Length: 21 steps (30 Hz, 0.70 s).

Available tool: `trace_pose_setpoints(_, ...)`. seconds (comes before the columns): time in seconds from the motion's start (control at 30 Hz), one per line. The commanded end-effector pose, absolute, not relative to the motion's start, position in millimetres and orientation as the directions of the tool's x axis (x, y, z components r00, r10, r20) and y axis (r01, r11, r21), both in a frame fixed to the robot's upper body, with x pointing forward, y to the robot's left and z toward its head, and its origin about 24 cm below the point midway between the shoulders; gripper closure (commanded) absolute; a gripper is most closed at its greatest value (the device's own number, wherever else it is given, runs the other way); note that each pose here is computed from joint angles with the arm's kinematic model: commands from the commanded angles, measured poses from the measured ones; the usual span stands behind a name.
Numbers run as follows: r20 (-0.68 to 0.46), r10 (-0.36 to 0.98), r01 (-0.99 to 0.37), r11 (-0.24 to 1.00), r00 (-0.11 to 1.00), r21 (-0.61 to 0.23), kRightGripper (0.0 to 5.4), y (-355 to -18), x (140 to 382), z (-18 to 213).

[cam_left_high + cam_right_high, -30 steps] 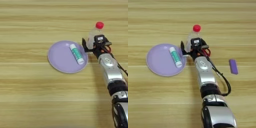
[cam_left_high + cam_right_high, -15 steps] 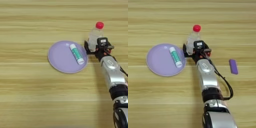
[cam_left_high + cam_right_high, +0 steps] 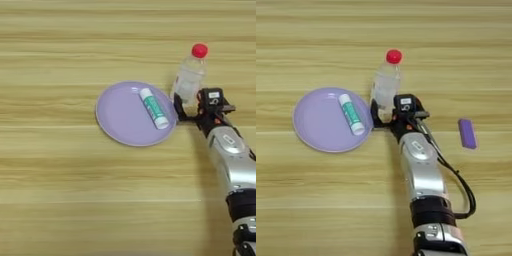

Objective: Move the objects on the table

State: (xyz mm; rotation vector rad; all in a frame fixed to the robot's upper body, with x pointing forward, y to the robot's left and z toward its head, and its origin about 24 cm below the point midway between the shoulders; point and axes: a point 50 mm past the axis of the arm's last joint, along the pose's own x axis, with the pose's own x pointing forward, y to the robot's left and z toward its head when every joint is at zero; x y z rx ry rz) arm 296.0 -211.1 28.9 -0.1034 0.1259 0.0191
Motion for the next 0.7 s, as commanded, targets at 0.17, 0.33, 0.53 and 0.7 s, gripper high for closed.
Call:
trace_pose_setpoints(0.17,-0.024,-0.039,0.034,0.984,0.999,-0.173,0.03,-229.7,294.4,61.3)
trace_pose_setpoints(0.33,-0.006,-0.047,0.045,0.973,0.999,-0.226,0.03,-235.4,286.4,70.6)
trace_pose_setpoints(0.53,-0.04,-0.054,0.03,0.885,0.998,-0.464,0.03,-254.9,286.9,72.7)
trace_pose_setpoints(0.7,-0.083,-0.074,0.02,0.856,0.994,-0.516,0.03,-273.6,291.3,71.1)
